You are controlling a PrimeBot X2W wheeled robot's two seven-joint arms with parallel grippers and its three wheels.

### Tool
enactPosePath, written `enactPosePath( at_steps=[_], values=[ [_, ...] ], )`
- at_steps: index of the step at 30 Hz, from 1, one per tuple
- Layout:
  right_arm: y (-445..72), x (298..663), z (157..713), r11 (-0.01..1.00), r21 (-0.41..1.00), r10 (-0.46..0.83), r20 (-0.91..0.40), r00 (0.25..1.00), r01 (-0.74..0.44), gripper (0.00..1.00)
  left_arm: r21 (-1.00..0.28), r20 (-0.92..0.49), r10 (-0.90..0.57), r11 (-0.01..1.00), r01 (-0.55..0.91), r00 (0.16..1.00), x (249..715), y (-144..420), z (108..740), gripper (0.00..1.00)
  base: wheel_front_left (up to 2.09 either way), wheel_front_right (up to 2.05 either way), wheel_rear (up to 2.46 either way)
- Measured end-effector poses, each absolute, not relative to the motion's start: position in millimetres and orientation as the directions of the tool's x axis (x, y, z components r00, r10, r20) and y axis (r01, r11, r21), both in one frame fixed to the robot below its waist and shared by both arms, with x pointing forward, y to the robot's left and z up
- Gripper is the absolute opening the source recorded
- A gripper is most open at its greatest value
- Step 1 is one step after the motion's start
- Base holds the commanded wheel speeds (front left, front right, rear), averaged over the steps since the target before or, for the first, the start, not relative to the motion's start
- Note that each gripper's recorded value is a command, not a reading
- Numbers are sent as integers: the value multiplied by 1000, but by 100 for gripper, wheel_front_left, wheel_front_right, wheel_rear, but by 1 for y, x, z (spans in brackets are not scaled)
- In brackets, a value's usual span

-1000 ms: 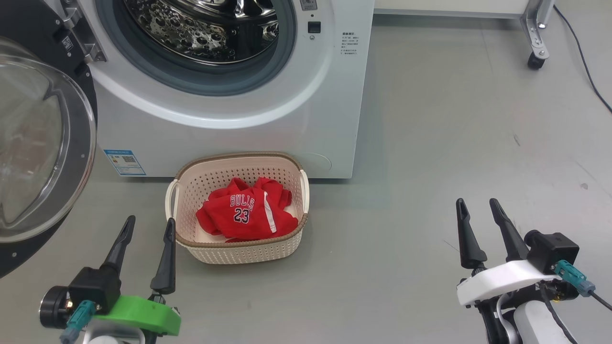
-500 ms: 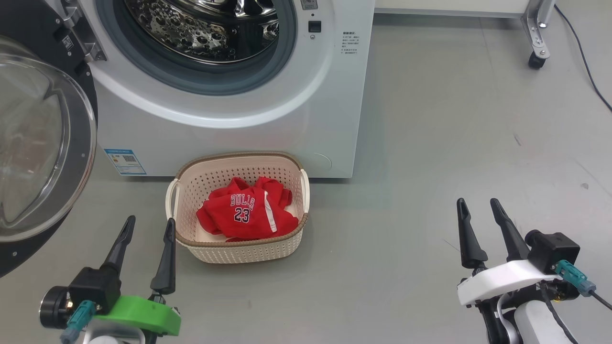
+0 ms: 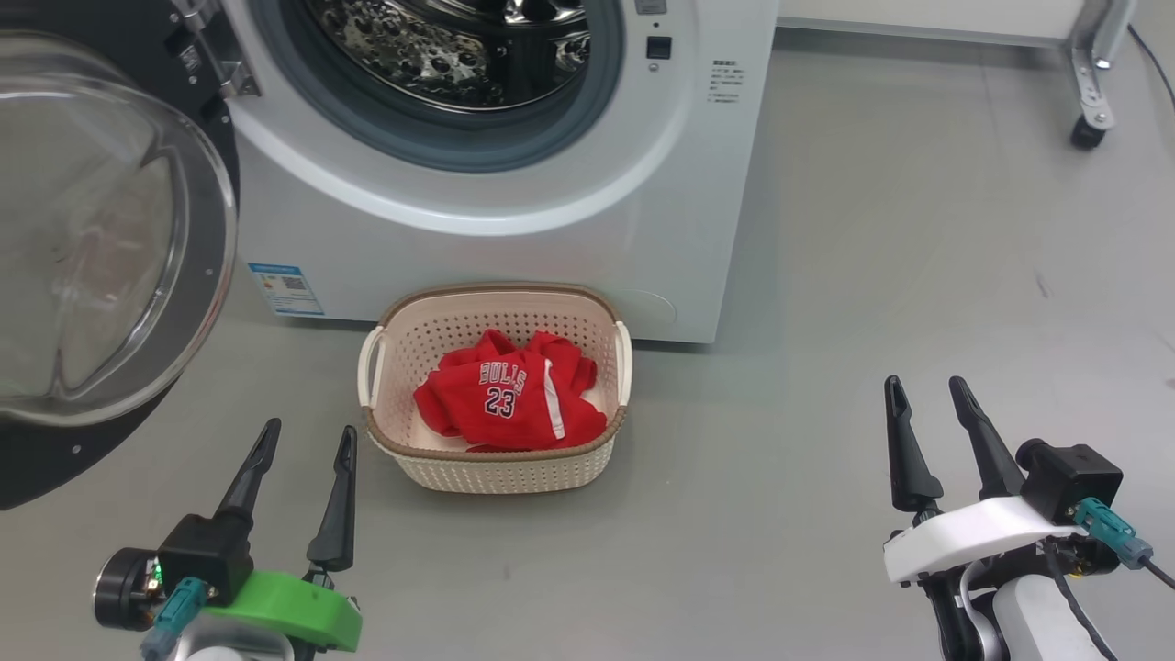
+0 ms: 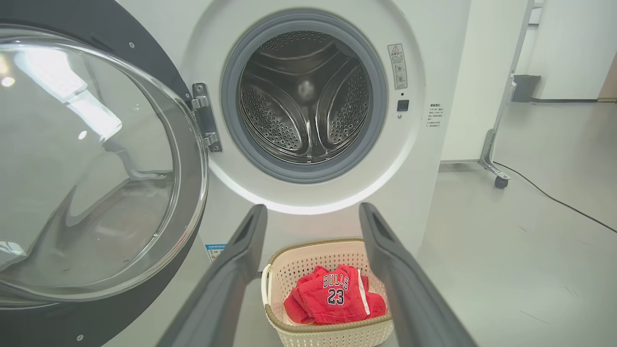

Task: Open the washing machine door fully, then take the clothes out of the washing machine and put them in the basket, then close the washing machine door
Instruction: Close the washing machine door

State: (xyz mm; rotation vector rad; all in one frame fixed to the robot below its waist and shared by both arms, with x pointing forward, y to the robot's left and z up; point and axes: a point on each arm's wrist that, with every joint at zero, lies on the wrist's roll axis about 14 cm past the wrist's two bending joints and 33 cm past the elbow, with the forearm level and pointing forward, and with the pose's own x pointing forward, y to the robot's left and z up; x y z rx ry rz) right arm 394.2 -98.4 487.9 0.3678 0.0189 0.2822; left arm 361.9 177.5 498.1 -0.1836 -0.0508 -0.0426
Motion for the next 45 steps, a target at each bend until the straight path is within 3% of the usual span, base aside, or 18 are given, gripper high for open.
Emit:
enactPosePath(
  at_steps=[17,34,45],
  values=[
    [-27,401,489,818,365,464,39,885,-445,100,-165,51,153,976,-143,987,324,233,499,100,0,0,0],
    [61,374,489,671,365,682,37,731,-645,100,-141,58,378,919,-367,924,259,292,501,100,0,0,0],
    [72,368,487,650,360,710,28,704,-669,100,-135,68,407,908,-396,911,248,299,504,100,0,0,0]
  ],
)
